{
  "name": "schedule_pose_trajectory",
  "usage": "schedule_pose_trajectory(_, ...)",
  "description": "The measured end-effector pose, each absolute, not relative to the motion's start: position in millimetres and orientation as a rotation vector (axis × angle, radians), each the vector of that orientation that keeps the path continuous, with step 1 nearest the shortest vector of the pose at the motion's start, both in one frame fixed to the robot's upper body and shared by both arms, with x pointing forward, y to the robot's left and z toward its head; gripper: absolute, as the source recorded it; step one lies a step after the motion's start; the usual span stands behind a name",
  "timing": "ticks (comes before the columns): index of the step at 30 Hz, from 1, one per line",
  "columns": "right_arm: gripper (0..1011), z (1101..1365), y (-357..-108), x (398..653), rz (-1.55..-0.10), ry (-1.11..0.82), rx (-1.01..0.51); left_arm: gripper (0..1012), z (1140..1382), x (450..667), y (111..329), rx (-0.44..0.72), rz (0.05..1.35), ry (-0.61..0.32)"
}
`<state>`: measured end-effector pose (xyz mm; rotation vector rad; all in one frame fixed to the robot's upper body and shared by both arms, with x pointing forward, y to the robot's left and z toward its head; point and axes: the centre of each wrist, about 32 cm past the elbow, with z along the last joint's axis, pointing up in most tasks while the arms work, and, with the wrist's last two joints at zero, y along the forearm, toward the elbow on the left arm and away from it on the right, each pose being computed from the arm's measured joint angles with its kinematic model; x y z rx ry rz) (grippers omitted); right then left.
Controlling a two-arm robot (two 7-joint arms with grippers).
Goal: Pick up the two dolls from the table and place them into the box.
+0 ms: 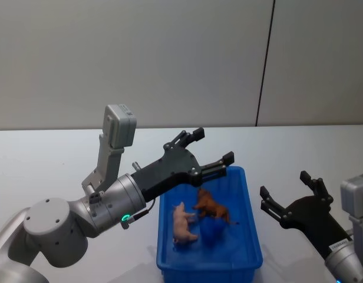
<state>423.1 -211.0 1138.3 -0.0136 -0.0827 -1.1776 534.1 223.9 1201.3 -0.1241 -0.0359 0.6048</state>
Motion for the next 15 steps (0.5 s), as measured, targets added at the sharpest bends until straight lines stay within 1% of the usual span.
schedule_pose_trajectory(15,1001,1138.3,-211.0,423.1,-1.178,-0.083,-0.014,1001,1201.3,534.5,223.1,-0.126,0.599,-0.035)
